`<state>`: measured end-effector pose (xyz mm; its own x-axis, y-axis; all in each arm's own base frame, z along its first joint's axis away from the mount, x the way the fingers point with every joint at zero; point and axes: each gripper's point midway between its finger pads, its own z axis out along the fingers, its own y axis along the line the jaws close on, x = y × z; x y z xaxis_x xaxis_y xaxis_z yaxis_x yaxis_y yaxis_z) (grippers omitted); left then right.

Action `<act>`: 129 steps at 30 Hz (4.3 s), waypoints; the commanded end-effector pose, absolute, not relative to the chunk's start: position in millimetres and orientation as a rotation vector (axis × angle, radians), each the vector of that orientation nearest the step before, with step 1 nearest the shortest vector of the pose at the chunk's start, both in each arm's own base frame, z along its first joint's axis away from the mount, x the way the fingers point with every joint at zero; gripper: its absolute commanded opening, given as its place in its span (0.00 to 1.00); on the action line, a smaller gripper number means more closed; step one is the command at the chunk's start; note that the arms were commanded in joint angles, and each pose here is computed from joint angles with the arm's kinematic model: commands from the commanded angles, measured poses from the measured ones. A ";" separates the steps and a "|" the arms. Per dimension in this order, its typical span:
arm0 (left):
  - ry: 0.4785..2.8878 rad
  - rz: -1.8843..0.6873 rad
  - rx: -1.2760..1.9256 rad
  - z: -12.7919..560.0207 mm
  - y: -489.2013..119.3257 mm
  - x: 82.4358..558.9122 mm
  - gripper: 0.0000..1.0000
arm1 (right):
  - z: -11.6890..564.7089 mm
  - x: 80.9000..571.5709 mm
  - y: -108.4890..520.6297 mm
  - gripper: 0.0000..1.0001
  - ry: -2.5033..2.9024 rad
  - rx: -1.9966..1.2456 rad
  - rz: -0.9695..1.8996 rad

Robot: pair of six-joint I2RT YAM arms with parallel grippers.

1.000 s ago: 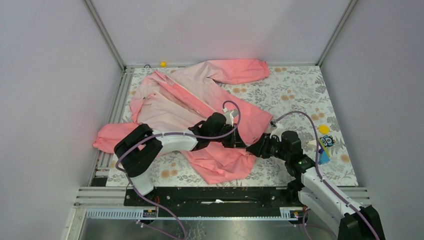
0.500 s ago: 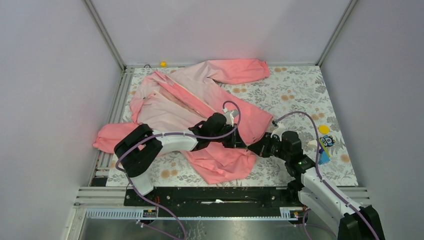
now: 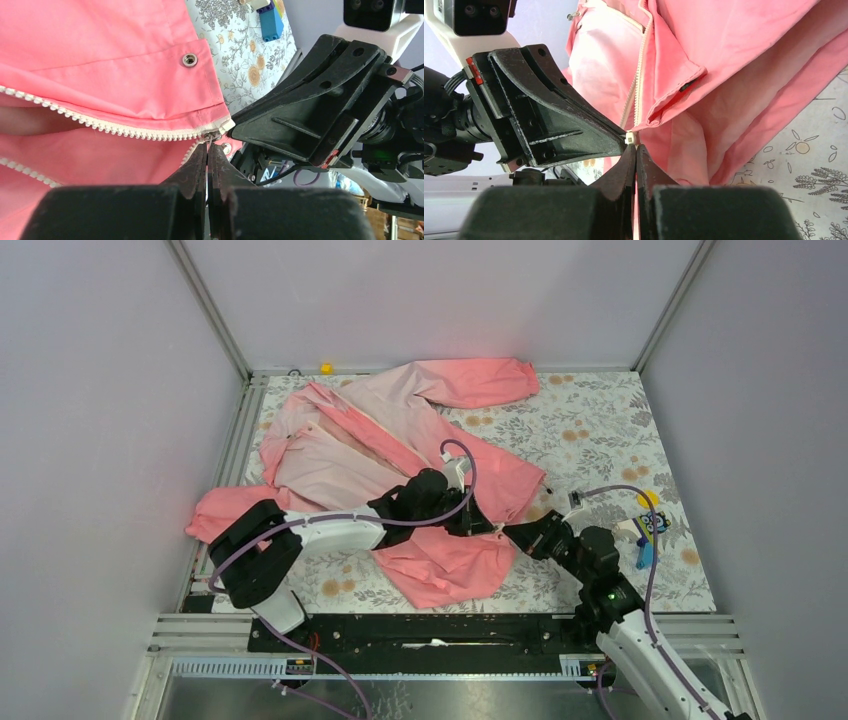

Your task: Zip up the jacket

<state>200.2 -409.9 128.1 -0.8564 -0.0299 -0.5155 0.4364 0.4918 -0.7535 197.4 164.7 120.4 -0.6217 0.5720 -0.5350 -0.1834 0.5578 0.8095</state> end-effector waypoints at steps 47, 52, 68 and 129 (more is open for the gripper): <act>2.283 -1.458 0.429 149.0 -428.7 197.4 0.00 | 120.9 196.5 191.5 0.39 2.064 -0.104 1.153; 2.281 -1.460 0.431 150.3 -429.8 196.5 0.00 | 115.0 201.5 191.9 0.29 2.086 -0.075 1.146; 2.320 -1.382 0.389 141.7 -425.8 201.0 0.00 | 106.3 209.1 185.0 0.00 2.096 0.069 1.118; 2.342 -1.294 0.347 129.7 -427.5 218.6 0.00 | 117.6 220.4 143.0 0.77 2.357 0.655 1.064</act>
<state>214.0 -422.2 118.8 -0.8908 0.0103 -0.4543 0.3850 0.5480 -0.7426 211.9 149.6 115.9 -0.7805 0.4451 -0.4390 0.0202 0.7198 0.6939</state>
